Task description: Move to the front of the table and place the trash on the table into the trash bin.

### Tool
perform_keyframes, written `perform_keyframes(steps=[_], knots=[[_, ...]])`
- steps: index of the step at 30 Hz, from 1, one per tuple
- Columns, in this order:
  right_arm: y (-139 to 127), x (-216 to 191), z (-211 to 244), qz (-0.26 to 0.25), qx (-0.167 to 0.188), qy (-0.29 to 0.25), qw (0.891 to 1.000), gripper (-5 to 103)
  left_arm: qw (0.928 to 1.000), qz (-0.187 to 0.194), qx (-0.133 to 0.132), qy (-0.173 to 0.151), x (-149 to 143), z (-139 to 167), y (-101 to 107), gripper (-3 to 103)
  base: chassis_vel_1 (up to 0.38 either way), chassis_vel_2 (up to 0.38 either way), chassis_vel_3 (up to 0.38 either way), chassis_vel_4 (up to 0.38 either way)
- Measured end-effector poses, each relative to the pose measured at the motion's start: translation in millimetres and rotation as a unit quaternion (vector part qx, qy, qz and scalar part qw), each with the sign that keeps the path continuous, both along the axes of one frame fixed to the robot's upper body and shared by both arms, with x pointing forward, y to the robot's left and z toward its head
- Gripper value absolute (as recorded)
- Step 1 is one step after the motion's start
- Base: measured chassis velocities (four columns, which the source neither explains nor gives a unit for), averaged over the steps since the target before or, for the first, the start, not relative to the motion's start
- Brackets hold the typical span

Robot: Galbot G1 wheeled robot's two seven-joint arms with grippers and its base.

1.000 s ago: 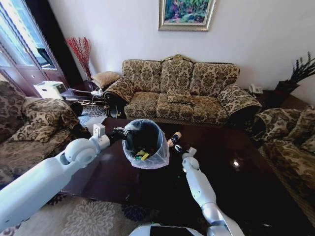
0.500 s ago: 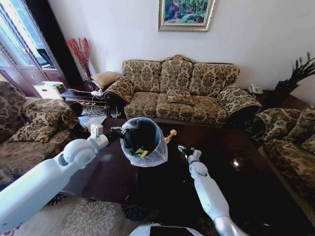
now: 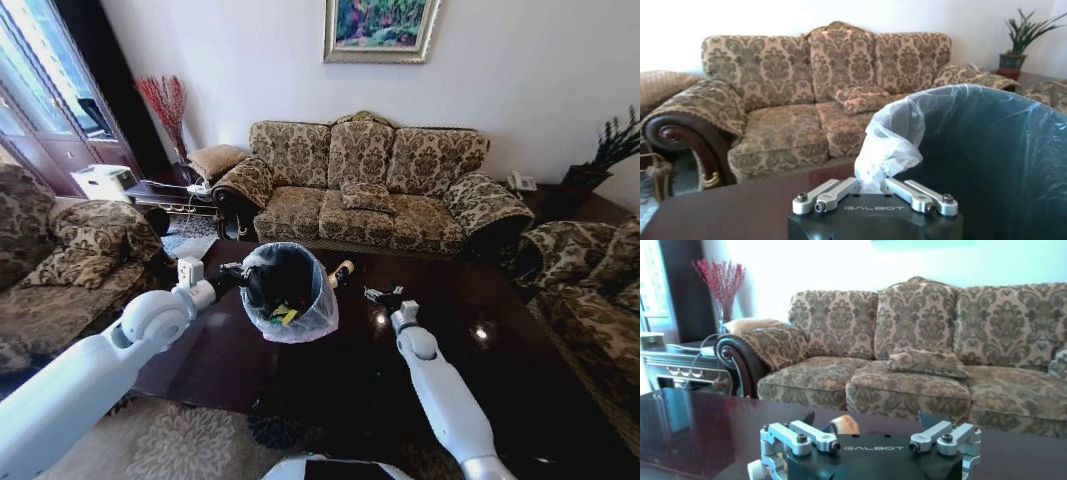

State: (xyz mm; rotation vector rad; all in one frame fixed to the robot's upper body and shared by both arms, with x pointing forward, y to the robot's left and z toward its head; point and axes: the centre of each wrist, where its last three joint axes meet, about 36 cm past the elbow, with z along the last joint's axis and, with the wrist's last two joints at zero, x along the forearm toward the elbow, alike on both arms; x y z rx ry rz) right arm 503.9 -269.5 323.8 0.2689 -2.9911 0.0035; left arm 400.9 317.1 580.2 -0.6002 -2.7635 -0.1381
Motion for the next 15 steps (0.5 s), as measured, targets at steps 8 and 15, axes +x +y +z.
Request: perform_keyframes(steps=[8, 15], knots=[[2.6, 0.6, 2.7, 0.0, 0.009, 0.002, 1.0, 100, 1.0, -0.001, 0.002, -0.001, 1.6, 0.7, 1.4, 2, 0.053, 0.06, 0.063, 0.068], [0.4, 0.5, 4.0, -0.001, 0.008, 0.009, 1.0, 100, 1.0, 0.0, -0.001, -0.003, 2.0, -3.0, 1.2, 2, 0.101, 0.101, 0.108, 0.105]])
